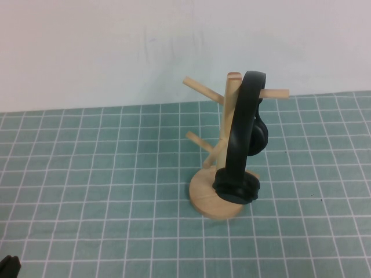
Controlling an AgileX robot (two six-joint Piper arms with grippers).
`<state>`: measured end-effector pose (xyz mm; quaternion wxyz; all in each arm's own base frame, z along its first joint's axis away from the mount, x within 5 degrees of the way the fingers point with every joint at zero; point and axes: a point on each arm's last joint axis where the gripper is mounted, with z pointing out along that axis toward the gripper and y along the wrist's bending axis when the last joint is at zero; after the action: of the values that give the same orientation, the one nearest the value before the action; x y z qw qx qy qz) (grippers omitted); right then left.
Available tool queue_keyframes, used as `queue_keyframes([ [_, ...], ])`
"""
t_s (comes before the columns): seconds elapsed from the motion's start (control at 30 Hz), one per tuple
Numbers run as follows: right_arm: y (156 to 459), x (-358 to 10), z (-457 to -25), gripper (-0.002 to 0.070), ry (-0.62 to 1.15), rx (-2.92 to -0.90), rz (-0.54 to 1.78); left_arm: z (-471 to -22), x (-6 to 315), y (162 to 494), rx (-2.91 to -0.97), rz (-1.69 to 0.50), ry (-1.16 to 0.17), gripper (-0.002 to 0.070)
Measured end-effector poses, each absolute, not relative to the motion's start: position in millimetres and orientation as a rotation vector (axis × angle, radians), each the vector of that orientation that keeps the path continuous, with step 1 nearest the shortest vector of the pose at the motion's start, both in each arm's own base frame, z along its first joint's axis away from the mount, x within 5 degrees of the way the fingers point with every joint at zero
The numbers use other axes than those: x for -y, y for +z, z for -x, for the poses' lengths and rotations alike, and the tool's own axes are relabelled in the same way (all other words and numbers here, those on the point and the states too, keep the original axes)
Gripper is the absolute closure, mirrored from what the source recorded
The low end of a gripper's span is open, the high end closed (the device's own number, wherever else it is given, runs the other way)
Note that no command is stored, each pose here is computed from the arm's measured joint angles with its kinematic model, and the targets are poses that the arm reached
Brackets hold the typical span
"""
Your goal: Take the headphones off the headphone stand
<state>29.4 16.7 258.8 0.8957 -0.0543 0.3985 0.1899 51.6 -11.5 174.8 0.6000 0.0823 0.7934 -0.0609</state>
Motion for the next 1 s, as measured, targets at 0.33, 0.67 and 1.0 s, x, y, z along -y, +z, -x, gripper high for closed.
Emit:
queue_keyframes([
  [0.33, 320.6, -4.3, 8.6, 0.0684, 0.438, -0.419, 0.045, -51.6, 11.5, 174.8, -1.839, -0.191, -0.141, 0.068],
  [0.67, 406.6, 4.6, 25.0, 0.0684, 0.421, -0.876, -0.049, -51.6, 11.5, 174.8, -1.839, -0.191, -0.141, 0.068],
  [1.0, 366.5, -11.4, -42.3, 0.0684, 0.391, -1.585, -0.053, -51.6, 11.5, 174.8, -1.839, -0.191, -0.141, 0.068],
])
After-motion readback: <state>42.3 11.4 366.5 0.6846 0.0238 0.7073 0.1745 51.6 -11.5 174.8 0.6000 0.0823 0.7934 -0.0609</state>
